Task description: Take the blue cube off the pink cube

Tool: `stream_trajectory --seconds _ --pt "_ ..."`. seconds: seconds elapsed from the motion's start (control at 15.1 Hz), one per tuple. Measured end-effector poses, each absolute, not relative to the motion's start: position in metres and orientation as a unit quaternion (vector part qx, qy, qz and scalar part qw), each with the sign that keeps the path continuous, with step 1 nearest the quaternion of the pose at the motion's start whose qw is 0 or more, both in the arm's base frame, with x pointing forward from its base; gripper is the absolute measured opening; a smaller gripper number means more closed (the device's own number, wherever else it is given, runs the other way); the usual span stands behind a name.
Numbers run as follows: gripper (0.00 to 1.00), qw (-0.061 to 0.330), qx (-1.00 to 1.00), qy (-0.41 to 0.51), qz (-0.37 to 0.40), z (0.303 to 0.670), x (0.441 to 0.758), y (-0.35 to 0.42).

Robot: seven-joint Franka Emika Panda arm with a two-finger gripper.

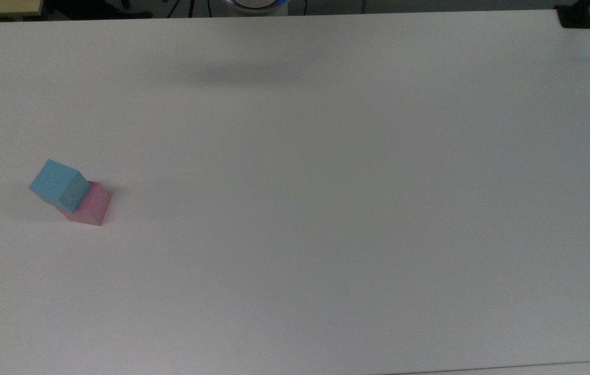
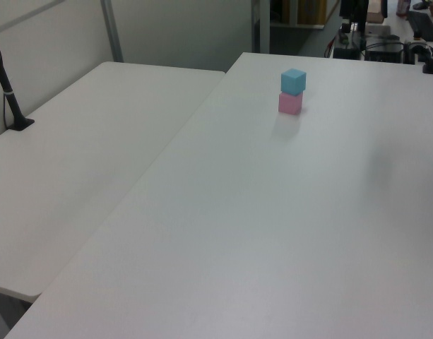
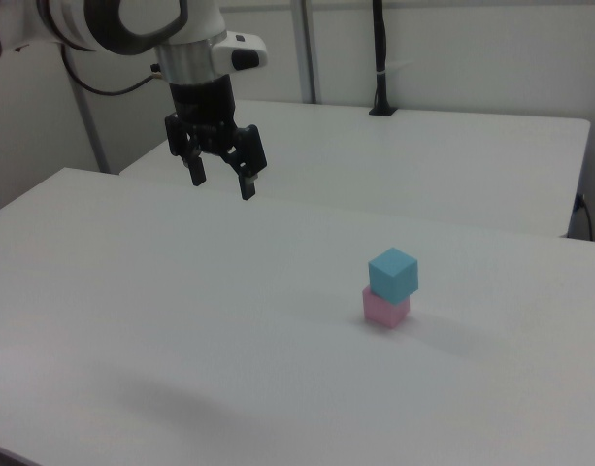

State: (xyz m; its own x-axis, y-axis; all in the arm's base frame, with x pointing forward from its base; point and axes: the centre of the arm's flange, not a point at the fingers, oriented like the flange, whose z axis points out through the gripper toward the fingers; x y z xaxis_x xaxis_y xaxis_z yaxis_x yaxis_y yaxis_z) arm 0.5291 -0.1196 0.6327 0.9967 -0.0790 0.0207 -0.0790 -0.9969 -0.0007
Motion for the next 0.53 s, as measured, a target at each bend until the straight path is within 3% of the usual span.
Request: stream_trajectory --seconds 0.53 --pt "1.0 0.0 0.999 -0.039 0.01 0.6327 0.5294 -0.1207"
